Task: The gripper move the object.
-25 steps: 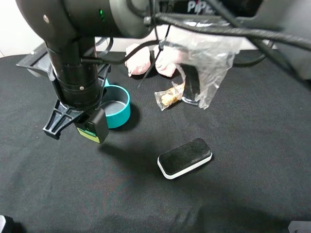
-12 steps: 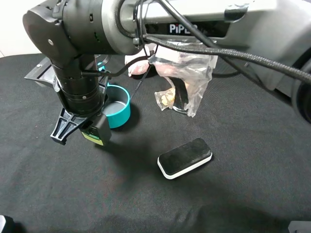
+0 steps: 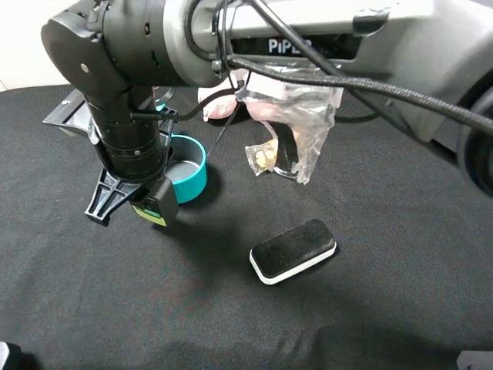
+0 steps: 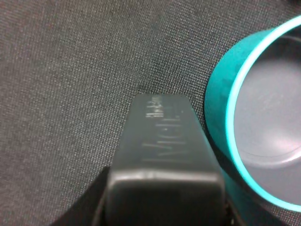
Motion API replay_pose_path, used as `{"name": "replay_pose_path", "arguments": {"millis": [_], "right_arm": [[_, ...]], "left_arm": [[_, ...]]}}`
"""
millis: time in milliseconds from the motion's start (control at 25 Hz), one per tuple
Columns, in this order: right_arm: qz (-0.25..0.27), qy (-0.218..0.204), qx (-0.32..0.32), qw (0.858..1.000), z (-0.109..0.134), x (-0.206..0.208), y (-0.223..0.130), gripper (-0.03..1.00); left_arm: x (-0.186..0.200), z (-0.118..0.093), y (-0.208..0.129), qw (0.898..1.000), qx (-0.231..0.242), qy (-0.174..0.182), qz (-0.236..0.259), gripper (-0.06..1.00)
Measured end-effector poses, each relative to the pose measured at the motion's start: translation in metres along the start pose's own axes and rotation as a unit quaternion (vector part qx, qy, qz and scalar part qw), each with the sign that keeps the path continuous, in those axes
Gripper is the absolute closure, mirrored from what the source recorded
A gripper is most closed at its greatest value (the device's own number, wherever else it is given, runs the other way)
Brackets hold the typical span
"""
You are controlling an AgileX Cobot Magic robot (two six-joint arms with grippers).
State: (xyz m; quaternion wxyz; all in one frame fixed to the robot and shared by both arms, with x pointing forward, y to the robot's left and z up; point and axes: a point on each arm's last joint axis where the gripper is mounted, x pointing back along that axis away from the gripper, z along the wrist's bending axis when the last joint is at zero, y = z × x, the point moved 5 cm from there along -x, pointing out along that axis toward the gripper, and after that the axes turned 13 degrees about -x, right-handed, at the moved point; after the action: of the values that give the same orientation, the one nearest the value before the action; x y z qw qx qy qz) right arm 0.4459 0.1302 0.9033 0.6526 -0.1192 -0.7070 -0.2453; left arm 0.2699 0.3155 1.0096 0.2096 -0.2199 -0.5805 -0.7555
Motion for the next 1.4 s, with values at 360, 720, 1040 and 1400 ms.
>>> {"name": "replay_pose_path", "arguments": {"millis": [360,720,1040,1400], "right_arm": [[0.012,-0.001,-0.003,1.000,-0.004,-0.011,-0.002,0.68],[0.023,0.000,-0.005,1.000,-0.004,-0.022,-0.004,0.68],[0.023,0.000,-0.005,1.000,-0.004,-0.022,-0.004,0.68],[0.022,0.000,-0.005,1.000,-0.004,-0.022,-0.004,0.68]], "left_arm": [[0.000,0.000,0.000,1.000,0.000,0.000,0.000,0.18],[0.000,0.000,0.000,1.000,0.000,0.000,0.000,0.18],[0.000,0.000,0.000,1.000,0.000,0.000,0.000,0.18],[0.000,0.000,0.000,1.000,0.000,0.000,0.000,0.18]]}}
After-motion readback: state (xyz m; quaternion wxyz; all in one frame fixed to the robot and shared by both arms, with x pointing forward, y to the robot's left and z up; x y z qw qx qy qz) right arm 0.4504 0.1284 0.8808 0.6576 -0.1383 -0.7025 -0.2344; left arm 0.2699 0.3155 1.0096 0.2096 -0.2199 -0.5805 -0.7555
